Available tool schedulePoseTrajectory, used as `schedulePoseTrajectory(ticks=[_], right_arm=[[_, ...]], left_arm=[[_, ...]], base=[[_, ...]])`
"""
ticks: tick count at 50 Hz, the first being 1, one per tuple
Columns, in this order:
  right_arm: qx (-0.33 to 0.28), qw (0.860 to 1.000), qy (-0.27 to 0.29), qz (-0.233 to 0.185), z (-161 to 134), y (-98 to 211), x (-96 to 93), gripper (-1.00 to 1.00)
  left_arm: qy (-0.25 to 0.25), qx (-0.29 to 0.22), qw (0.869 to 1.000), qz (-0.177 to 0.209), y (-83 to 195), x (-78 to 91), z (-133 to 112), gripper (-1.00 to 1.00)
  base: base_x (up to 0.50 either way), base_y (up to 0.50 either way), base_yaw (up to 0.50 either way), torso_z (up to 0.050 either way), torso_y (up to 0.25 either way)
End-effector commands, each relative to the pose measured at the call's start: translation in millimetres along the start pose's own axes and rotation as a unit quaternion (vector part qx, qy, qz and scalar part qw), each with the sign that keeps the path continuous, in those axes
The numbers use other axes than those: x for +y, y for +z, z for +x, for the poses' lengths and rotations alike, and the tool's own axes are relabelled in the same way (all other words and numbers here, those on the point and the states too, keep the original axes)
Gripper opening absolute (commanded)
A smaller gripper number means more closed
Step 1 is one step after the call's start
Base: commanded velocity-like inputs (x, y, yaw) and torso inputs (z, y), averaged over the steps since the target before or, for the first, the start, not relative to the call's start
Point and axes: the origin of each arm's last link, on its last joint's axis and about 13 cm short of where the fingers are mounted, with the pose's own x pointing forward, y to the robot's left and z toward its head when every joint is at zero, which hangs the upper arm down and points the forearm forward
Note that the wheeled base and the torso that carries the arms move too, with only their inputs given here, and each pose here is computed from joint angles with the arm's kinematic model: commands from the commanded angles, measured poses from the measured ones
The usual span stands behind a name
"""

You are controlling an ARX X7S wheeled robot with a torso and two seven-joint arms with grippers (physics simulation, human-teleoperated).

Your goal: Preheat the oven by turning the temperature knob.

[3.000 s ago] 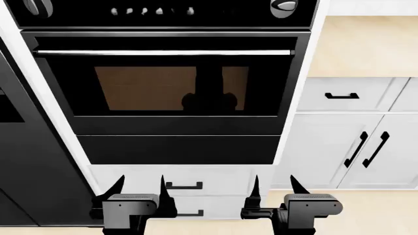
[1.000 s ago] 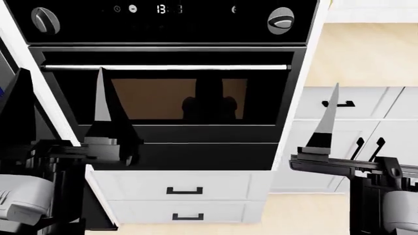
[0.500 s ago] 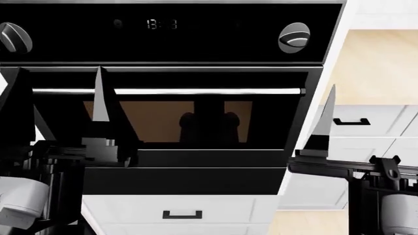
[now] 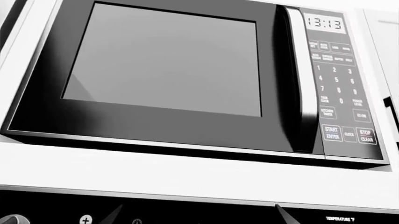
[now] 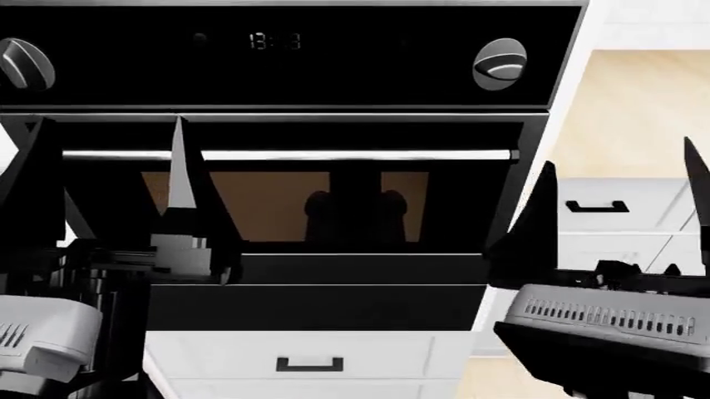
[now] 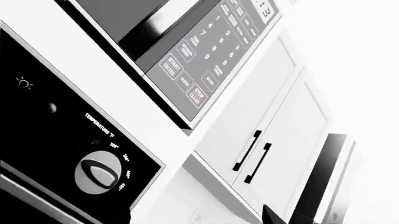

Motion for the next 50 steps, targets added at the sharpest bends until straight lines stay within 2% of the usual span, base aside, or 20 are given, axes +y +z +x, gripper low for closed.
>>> schedulePoseTrajectory(ticks=[1, 4, 5, 7, 10, 13, 16, 18, 20, 21, 22, 23, 24, 25, 27, 29, 30, 34, 43, 50], right_arm=[[0.004, 0.988, -0.022, -0.151, -2.7, 1.1, 2.2, 1.0], [0.004, 0.98, -0.03, -0.199, -3.0, -0.7, 6.8, 1.0], [-0.005, 0.971, -0.041, -0.235, -3.7, -1.2, 8.3, 1.0], [-0.003, 0.969, -0.033, -0.246, -4.1, -3.0, 11.6, 1.0], [-0.019, 0.947, -0.055, -0.316, -4.6, -7.2, 13.8, 1.0], [-0.017, 0.947, -0.046, -0.316, -5.8, -8.4, 16.6, 1.0], [-0.005, 0.954, 0.012, -0.299, -8.2, -10.7, 21.0, 1.0], [-0.001, 0.952, 0.023, -0.306, -8.5, -11.9, 21.5, 1.0], [-0.014, 0.933, 0.009, -0.359, -9.8, -12.6, 21.6, 1.0], [-0.017, 0.93, 0.011, -0.366, -10.1, -13.2, 21.9, 1.0], [-0.01, 0.948, 0.02, -0.318, -11.2, -12.0, 20.3, 1.0], [-0.01, 0.949, 0.019, -0.315, -10.8, -11.4, 18.8, 1.0], [-0.011, 0.939, 0.026, -0.342, -11.0, -13.9, 20.2, 1.0], [-0.007, 0.942, 0.039, -0.333, -11.7, -15.0, 21.6, 1.0], [-0.015, 0.935, 0.034, -0.352, -12.3, -16.8, 24.1, 1.0], [-0.007, 0.921, 0.045, -0.388, -13.8, -20.8, 27.6, 1.0], [-0.008, 0.918, 0.049, -0.393, -14.3, -21.6, 28.4, 1.0], [-0.009, 0.912, 0.058, -0.405, -16.0, -23.1, 30.9, 1.0], [0.007, 0.915, 0.069, -0.396, -16.3, -23.6, 32.1, 1.0], [-0.001, 0.904, 0.08, -0.42, -19.7, -25.4, 35.7, 1.0]], left_arm=[[-0.002, 0.003, 1.0, 0.004, -1.3, -0.6, -0.4, 1.0], [-0.001, 0.003, 1.0, 0.004, -1.6, -0.5, -0.2, 1.0], [-0.001, 0.004, 1.0, 0.004, -1.6, -0.4, -0.2, 1.0], [-0.001, 0.004, 1.0, 0.003, -1.7, -0.5, -0.3, 1.0], [-0.001, 0.004, 1.0, 0.003, -1.8, -0.7, -0.2, 1.0], [-0.002, 0.004, 1.0, 0.003, -1.7, -0.8, -0.4, 1.0], [-0.002, 0.004, 1.0, 0.003, -1.5, -0.7, -0.5, 1.0], [-0.002, 0.004, 1.0, 0.004, -1.5, -0.5, -0.4, 1.0], [-0.002, 0.004, 1.0, 0.004, -1.3, -0.7, -0.5, 1.0], [-0.002, 0.003, 1.0, 0.004, -1.1, -0.8, -0.6, 1.0], [-0.002, 0.003, 1.0, 0.004, -1.3, -0.8, -0.5, 1.0], [-0.002, 0.004, 1.0, 0.004, -1.4, -0.8, -0.5, 1.0], [-0.002, 0.003, 1.0, 0.004, -1.3, -0.8, -0.4, 1.0], [-0.002, 0.003, 1.0, 0.004, -1.4, -0.9, -0.4, 1.0], [-0.002, 0.004, 1.0, 0.004, -1.8, -1.1, -0.6, 1.0], [-0.002, 0.003, 1.0, 0.004, -1.0, -0.8, -0.6, 1.0], [-0.002, 0.003, 1.0, 0.004, -1.0, -0.7, -0.6, 1.0], [-0.002, 0.003, 1.0, 0.004, -1.0, -0.8, -0.6, 1.0], [-0.002, 0.005, 1.0, 0.004, -1.4, -0.5, -0.8, 1.0], [-0.001, 0.005, 1.0, 0.004, -1.5, 0.0, -0.3, 1.0]], base=[[0.0, 0.0, 0.0, 0.0, 0.0], [0.0, 0.0, 0.0, 0.0, 0.0], [0.0, 0.0, 0.0, 0.0, 0.0], [0.0, 0.0, 0.0, 0.0, 0.0], [0.0, 0.0, 0.0, 0.0, 0.0], [0.0, 0.0, 0.0, 0.0, 0.0], [0.0, 0.0, 0.0, 0.0, 0.0], [0.0, 0.0, 0.0, 0.0, 0.0], [0.0, 0.0, 0.0, 0.0, 0.0], [0.0, 0.0, 0.0, 0.0, 0.0], [0.0, 0.0, 0.0, 0.0, 0.0], [0.0, 0.0, 0.0, 0.0, 0.0], [0.0, 0.0, 0.0, 0.0, 0.0], [0.0, 0.0, 0.0, 0.0, 0.0], [0.0, 0.0, 0.0, 0.0, 0.0], [0.0, 0.0, 0.0, 0.0, 0.0], [0.0, 0.0, 0.0, 0.0, 0.0], [0.0, 0.0, 0.0, 0.0, 0.0], [0.0, 0.0, 0.0, 0.0, 0.0], [0.0, 0.0, 0.0, 0.0, 0.0]])
